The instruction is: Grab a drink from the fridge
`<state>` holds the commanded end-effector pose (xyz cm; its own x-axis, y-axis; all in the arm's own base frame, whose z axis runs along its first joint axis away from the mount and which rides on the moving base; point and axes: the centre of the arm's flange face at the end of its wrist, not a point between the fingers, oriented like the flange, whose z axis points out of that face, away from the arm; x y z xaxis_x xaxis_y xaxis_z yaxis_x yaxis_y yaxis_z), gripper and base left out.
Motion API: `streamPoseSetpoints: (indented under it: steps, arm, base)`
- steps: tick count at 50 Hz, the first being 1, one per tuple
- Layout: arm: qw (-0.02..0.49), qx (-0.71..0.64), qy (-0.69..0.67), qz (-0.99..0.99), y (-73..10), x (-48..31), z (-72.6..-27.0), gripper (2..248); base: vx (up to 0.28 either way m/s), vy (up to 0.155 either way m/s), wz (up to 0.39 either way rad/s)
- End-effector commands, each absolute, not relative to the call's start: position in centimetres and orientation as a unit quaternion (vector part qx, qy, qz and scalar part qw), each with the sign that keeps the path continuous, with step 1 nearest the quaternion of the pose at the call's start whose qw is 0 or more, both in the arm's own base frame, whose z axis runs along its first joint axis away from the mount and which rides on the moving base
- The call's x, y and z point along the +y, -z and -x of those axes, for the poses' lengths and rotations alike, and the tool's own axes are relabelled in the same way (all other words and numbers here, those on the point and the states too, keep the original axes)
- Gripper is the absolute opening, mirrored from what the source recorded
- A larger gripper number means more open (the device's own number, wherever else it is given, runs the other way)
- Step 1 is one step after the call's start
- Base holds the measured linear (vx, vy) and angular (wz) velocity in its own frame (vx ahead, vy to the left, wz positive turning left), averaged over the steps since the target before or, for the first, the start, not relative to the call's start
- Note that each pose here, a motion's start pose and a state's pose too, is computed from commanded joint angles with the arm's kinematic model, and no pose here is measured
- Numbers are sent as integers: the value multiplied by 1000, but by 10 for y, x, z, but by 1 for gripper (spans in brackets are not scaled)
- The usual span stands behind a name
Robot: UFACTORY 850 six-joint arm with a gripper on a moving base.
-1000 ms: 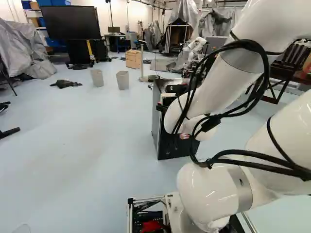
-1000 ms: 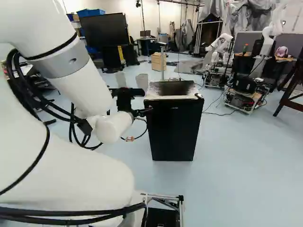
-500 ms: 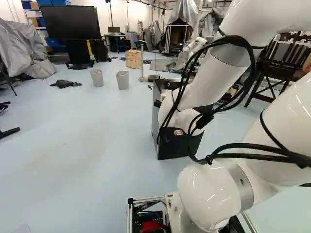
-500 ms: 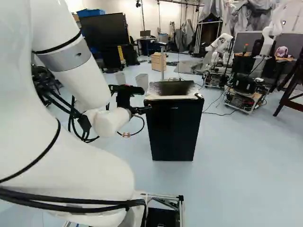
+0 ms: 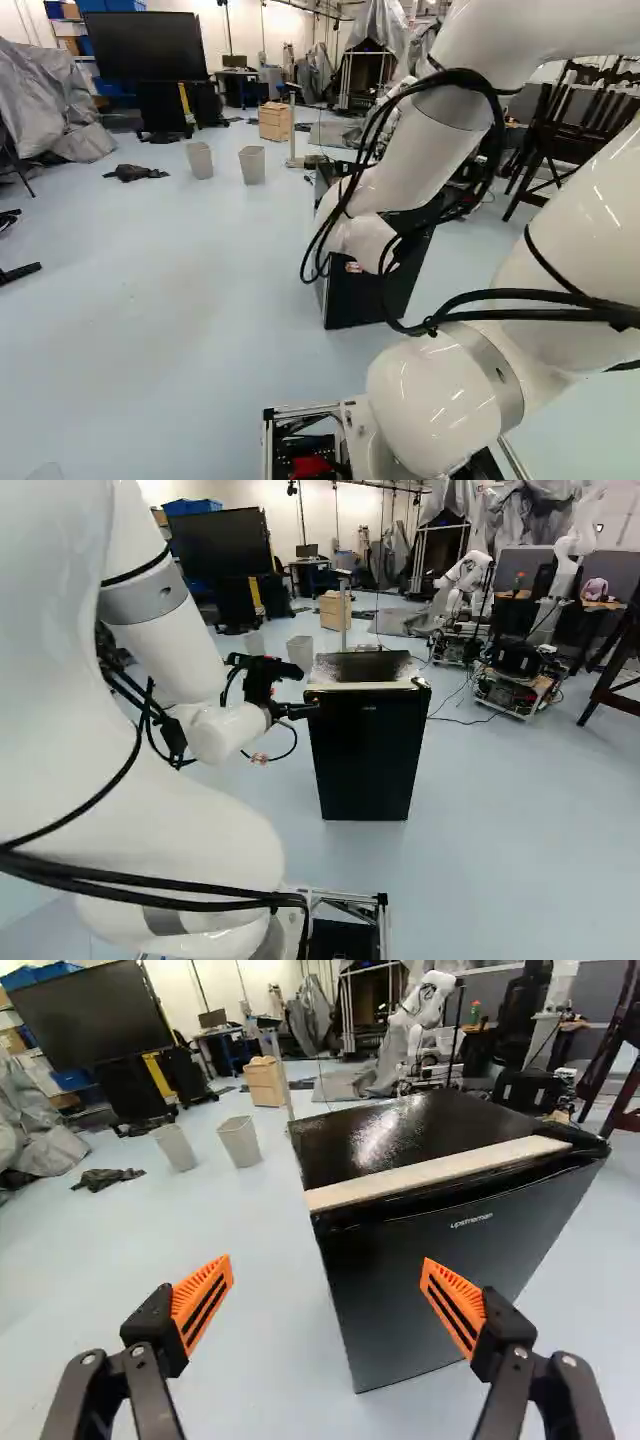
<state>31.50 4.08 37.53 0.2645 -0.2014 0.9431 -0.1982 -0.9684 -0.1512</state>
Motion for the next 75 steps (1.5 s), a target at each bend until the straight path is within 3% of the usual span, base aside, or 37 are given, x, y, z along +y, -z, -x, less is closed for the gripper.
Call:
streamPoseSetpoints:
  steps: [75]
  arm:
    - [-30,240,585,774,-358,118,-374,247]
  base:
    - [0,0,0]
